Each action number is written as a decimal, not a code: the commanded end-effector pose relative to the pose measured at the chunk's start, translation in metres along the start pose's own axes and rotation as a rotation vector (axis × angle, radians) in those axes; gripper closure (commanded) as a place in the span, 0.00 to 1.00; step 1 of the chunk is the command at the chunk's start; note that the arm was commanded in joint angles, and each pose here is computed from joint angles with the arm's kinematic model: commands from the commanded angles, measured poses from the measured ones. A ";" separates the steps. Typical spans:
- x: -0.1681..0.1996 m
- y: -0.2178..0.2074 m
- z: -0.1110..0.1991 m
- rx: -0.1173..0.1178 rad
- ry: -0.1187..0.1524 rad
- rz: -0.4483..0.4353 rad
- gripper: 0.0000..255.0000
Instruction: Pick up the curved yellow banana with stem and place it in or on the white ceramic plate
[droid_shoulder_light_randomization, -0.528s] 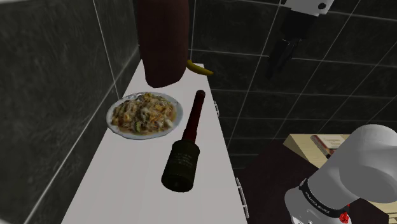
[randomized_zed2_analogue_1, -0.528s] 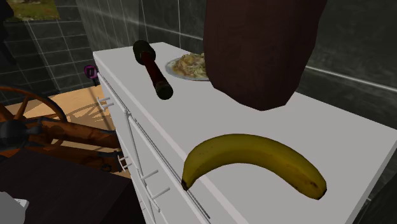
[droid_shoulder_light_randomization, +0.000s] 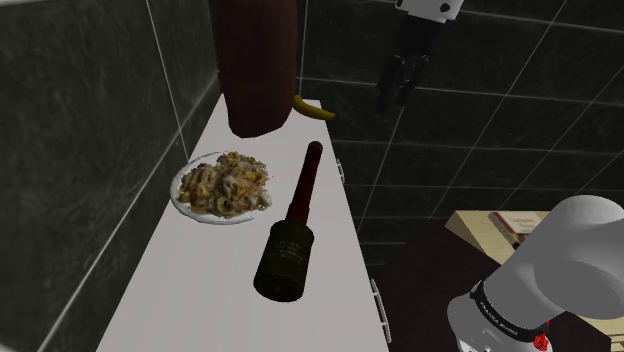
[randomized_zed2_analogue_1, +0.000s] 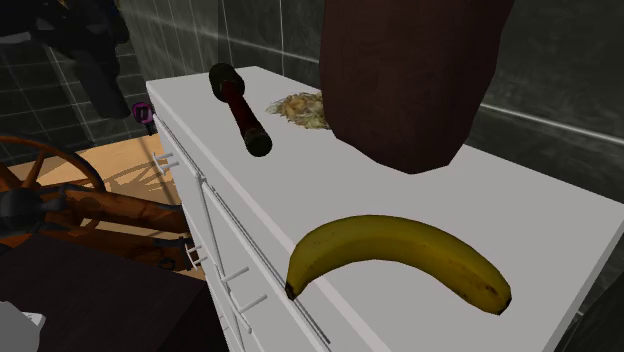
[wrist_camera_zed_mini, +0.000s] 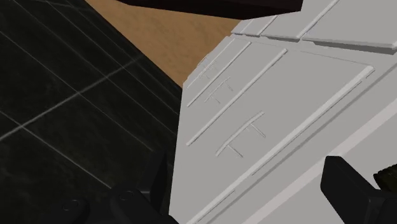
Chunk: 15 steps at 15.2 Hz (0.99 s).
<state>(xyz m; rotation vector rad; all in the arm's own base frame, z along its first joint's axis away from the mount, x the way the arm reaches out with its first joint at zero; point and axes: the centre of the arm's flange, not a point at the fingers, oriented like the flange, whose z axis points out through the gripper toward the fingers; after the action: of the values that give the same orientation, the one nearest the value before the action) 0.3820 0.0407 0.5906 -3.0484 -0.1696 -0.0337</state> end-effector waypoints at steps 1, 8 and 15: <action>0.028 -0.001 0.005 0.007 -0.003 -0.004 0.00; 0.120 -0.007 0.021 0.031 -0.014 -0.018 0.00; 0.204 -0.015 0.036 0.053 -0.024 -0.031 0.00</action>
<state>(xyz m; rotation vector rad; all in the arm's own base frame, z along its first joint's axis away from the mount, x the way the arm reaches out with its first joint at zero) 0.5732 0.0794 0.5641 -2.9969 -0.2130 0.0031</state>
